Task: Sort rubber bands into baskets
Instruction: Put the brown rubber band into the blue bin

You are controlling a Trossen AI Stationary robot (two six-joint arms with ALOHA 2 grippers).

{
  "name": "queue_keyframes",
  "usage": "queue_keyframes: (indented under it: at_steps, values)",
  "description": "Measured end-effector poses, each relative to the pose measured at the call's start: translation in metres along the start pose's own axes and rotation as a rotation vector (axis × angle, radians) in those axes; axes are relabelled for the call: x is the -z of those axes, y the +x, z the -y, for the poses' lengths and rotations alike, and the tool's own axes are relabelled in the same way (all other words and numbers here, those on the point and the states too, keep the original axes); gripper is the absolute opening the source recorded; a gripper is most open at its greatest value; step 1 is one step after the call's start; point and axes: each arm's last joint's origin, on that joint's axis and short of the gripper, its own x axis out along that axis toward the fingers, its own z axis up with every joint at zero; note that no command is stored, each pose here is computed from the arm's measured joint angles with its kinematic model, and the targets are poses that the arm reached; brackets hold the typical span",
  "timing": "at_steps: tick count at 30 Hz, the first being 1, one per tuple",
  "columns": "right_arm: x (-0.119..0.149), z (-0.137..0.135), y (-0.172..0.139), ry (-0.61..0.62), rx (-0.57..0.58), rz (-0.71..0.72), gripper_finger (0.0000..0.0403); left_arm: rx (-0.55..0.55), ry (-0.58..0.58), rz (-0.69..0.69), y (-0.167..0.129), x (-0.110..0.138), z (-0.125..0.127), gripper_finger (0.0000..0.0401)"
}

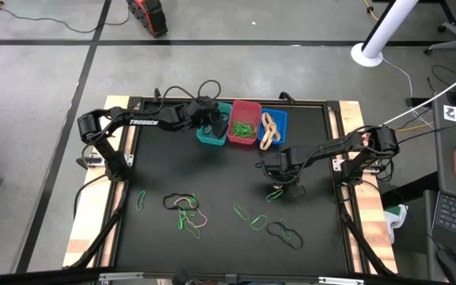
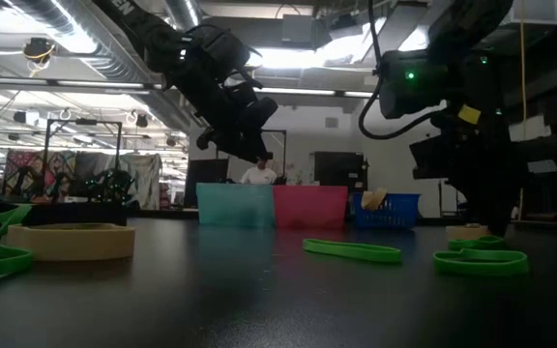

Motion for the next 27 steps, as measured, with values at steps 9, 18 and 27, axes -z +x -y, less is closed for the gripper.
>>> queue_keyframes:
  at_steps: [9, 18, 27]
  values:
    - [-0.004, 0.001, -0.035, -0.025, 0.035, -0.031, 0.0006, 0.018, 0.046, -0.001, -0.002, 0.002, 0.007, 0.0136]
    - [-0.013, 0.011, -0.087, -0.116, 0.255, -0.057, 0.0004, 0.044, 0.061, 0.002, -0.005, 0.005, 0.017, 0.0136]
    - [-0.012, 0.053, -0.136, -0.070, 0.394, 0.008, 0.0003, 0.110, 0.104, 0.007, -0.012, 0.012, 0.039, 0.0136]
